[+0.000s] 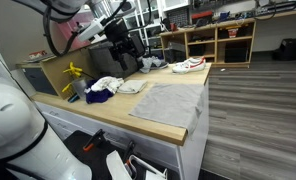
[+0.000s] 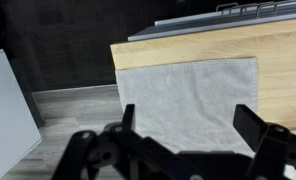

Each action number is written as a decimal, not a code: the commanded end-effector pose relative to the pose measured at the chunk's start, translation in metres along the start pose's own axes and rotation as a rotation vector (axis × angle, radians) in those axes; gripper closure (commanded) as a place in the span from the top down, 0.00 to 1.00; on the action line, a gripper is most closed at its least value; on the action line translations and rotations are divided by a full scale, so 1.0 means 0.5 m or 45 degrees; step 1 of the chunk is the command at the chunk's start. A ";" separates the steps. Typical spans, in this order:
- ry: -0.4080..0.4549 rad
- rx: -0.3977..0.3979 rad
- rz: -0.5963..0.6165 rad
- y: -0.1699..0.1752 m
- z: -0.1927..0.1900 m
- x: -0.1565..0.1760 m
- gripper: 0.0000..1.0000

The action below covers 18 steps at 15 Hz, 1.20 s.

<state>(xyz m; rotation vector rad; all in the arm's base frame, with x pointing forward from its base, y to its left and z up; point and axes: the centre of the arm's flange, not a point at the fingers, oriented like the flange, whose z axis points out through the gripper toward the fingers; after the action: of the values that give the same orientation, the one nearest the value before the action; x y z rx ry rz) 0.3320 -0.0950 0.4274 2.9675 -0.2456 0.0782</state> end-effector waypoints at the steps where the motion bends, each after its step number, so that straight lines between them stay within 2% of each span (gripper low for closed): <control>1: -0.067 0.041 0.079 0.005 0.044 0.086 1.00; 6: -0.166 0.126 0.086 0.017 0.115 0.178 1.00; 10: -0.226 0.174 0.115 0.063 0.160 0.259 1.00; 18: -0.254 0.246 0.252 0.152 0.228 0.377 1.00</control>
<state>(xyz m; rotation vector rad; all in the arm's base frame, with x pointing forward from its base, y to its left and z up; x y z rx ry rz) 0.4828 -0.1959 0.3415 3.1161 -0.5320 -0.1583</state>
